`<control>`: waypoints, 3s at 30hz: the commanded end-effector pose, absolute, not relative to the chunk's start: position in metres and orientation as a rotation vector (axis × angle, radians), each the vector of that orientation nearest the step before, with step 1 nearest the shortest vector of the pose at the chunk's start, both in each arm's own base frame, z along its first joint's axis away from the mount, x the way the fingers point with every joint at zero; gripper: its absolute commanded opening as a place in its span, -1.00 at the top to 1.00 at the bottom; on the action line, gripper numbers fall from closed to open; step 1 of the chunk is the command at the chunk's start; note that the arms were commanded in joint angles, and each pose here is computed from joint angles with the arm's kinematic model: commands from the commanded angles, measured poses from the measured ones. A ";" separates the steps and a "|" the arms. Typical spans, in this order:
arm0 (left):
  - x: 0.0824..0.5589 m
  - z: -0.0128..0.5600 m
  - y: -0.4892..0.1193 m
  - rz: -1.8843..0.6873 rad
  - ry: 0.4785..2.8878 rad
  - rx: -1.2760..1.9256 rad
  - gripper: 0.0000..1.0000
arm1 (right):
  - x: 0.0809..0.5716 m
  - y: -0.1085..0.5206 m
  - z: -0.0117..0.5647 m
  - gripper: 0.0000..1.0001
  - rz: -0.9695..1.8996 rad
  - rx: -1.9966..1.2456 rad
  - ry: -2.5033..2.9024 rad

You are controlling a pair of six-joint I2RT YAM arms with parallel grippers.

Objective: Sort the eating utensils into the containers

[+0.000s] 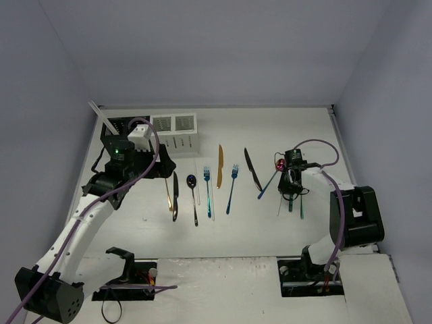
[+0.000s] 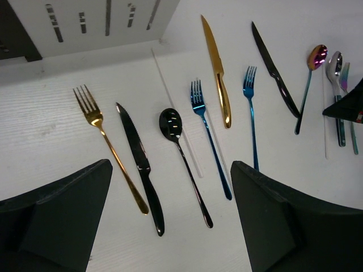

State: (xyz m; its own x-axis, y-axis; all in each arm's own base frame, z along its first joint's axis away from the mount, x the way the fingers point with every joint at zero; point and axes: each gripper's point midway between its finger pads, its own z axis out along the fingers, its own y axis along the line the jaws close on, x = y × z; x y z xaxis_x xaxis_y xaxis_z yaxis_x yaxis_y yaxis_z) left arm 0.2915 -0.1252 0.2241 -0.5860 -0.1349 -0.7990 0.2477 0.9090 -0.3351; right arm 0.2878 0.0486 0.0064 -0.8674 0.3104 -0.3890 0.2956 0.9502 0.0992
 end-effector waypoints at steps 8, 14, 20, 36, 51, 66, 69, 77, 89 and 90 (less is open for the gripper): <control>0.275 0.309 -0.197 -0.772 1.955 0.206 -0.67 | 0.295 0.087 0.088 1.00 0.103 0.330 2.426; 0.263 0.338 -0.251 -0.933 1.877 0.290 -0.67 | 0.290 0.154 0.188 1.00 0.372 0.103 2.165; 0.263 0.358 -0.302 -1.035 1.816 0.336 -0.67 | 0.265 0.225 0.278 1.00 0.664 -0.176 1.915; 0.288 0.353 -0.337 -0.978 1.763 0.236 -0.44 | 0.235 0.290 0.308 1.00 0.832 -0.398 1.764; 0.295 0.342 -0.340 -0.968 1.770 0.212 0.81 | 0.244 0.292 0.301 0.88 0.788 -0.398 1.762; 0.387 0.338 -0.213 -0.656 1.767 -0.027 1.00 | 0.260 0.281 0.281 -0.31 0.677 -0.356 1.797; 0.416 0.364 -0.149 -0.496 1.712 -0.103 1.00 | 0.259 0.274 0.269 -0.33 0.654 -0.350 1.815; 0.480 0.409 0.016 -0.075 1.525 -0.359 1.00 | 0.253 0.272 0.238 -0.34 0.651 -0.367 1.880; 0.562 0.385 0.128 0.197 1.389 -0.534 1.00 | 0.239 0.276 0.208 -0.34 0.705 -0.386 1.961; 0.569 0.388 0.133 0.209 1.377 -0.535 1.00 | 0.238 0.277 0.204 -0.33 0.707 -0.388 1.974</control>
